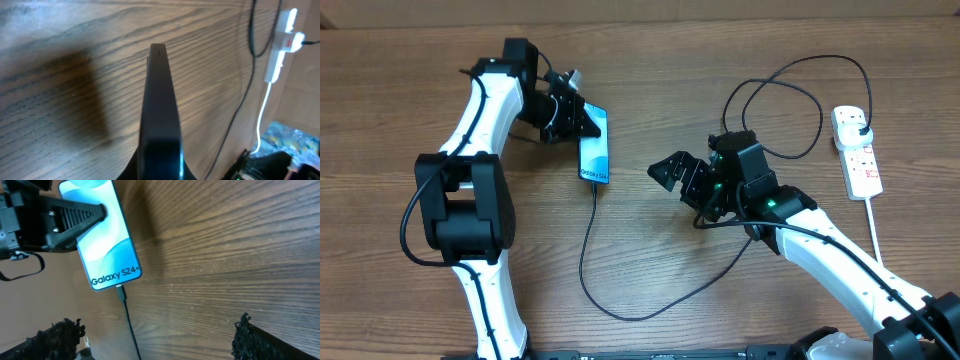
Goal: Plug charger to phone and switch on socket
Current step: 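Lower the phone flat onto the table with the left gripper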
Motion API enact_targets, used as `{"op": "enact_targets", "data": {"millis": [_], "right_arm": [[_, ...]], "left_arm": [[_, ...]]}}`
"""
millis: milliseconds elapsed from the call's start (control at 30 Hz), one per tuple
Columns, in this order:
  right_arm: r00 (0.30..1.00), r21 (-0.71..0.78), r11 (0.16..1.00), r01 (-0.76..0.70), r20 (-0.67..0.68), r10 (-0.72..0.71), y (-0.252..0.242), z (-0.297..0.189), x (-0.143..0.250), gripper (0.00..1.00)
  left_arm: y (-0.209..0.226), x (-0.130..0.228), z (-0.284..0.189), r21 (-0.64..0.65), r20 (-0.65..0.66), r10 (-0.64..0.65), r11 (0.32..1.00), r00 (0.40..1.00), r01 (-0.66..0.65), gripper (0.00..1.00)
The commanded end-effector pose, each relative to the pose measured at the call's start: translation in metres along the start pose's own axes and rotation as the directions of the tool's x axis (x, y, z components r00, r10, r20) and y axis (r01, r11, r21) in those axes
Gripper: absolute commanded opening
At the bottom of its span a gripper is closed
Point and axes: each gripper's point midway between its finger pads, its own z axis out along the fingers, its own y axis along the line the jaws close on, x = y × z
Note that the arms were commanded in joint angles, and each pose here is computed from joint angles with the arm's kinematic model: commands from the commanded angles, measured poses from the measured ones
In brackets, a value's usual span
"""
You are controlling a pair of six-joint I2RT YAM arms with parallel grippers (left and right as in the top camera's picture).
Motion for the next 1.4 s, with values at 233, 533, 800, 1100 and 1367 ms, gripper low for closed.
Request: {"op": "enact_targets", "data": {"millis": [233, 533, 800, 1100, 1367], "right_arm": [[0.998, 0.036, 0.997, 0.069, -0.016, -0.069, -0.008, 0.0, 0.003, 1.0], [0.998, 0.041, 0.997, 0.067, -0.02, -0.066, -0.01, 0.0, 0.004, 1.0], [0.996, 0.047, 0.995, 0.086, -0.027, -0.085, -0.012, 0.0, 0.005, 1.0], [0.996, 0.049, 0.995, 0.085, -0.028, -0.083, -0.012, 0.0, 0.005, 1.0], [0.996, 0.052, 0.995, 0.084, -0.03, -0.082, -0.013, 0.0, 0.006, 1.0]], "left_arm": [[0.025, 0.021, 0.028, 0.007, -0.029, -0.071, 0.997, 0.997, 0.071, 0.04], [0.037, 0.032, 0.039, -0.004, -0.042, -0.094, 0.996, 0.995, 0.094, 0.05], [0.045, 0.035, 0.04, -0.046, -0.046, -0.101, 0.994, 0.994, 0.099, 0.05], [0.05, 0.035, 0.04, -0.075, -0.044, -0.101, 0.992, 0.994, 0.098, 0.14], [0.053, 0.036, 0.04, -0.095, -0.044, -0.103, 0.991, 0.994, 0.098, 0.26]]}}
